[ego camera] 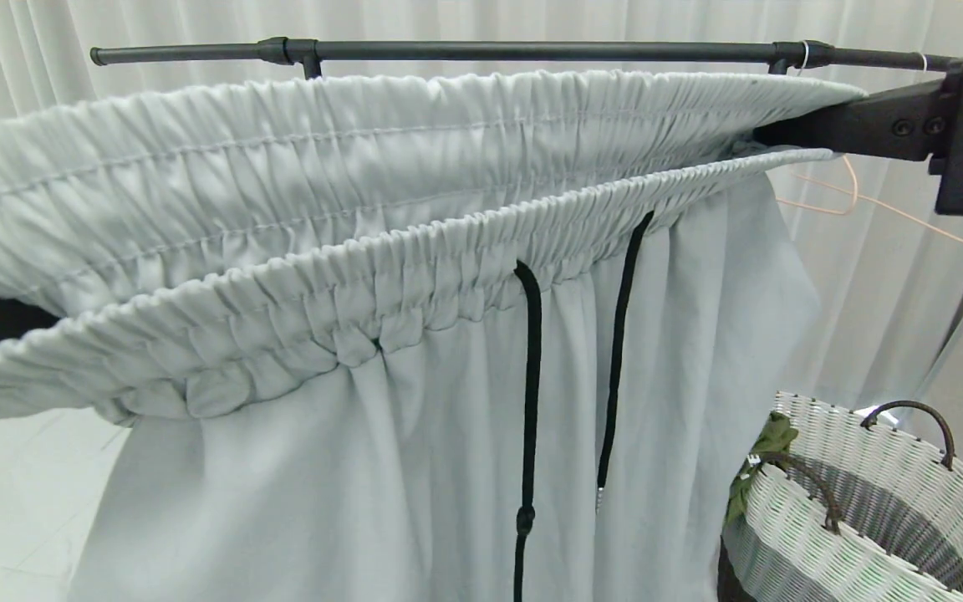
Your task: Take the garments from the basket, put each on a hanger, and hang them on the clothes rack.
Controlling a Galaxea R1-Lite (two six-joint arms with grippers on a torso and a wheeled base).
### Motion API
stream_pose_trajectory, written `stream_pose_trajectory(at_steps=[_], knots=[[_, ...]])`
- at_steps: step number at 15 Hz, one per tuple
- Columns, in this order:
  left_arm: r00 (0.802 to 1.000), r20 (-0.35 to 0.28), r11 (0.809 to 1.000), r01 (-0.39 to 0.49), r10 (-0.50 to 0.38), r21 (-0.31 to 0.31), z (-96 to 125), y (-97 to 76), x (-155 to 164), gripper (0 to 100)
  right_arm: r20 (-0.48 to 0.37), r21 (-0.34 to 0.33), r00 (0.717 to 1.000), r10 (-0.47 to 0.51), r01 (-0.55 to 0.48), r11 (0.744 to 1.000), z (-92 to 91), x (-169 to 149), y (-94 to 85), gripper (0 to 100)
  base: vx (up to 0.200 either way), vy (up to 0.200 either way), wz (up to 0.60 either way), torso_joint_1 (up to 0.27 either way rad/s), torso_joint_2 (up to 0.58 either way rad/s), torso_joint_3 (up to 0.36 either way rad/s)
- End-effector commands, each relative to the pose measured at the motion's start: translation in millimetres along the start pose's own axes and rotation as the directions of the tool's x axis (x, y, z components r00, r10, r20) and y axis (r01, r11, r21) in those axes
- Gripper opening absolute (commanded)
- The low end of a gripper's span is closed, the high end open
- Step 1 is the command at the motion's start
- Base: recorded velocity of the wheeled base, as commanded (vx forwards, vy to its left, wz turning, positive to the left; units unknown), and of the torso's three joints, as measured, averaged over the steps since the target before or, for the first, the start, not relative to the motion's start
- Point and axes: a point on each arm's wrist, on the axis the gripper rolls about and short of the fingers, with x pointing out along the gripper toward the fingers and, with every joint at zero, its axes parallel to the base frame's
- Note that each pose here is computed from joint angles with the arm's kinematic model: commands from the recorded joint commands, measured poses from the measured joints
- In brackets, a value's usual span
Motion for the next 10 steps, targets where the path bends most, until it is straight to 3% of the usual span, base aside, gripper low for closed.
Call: stream_pose_trajectory(at_steps=[1,4,6,8,10], knots=[[0.999,0.019,1.0,0.027,-0.027,0.0,1,0.4,-7,0,-0.013,-0.001,1.0,-0.005,0.005,1.0,-0.9,2,0.1,0,0.0,0.0,0.0,0.0,0.0,0.0],[1.0,0.016,1.0,0.006,-0.006,0.017,5,-1.4,-1,0,-0.031,0.002,0.997,-0.07,0.07,0.998,2.1,-11,-5.1,0,0.0,0.0,0.0,0.0,0.0,0.0],[0.991,0.06,0.992,-0.124,0.122,0.034,28,4.2,22,0,-0.028,0.009,0.993,-0.113,0.114,0.993,15.2,-27,-12.9,0,0.0,0.0,0.0,0.0,0.0,0.0],[0.97,0.13,0.975,-0.215,0.207,0.053,54,11.0,44,0,-0.035,0.013,0.989,-0.143,0.143,0.99,27.0,-46,-16.7,0,0.0,0.0,0.0,0.0,0.0,0.0],[0.964,0.109,0.966,-0.249,0.241,0.067,54,14.6,60,0,-0.076,0.015,0.986,-0.147,0.148,0.989,23.7,-62,-14.6,0,0.0,0.0,0.0,0.0,0.0,0.0]])
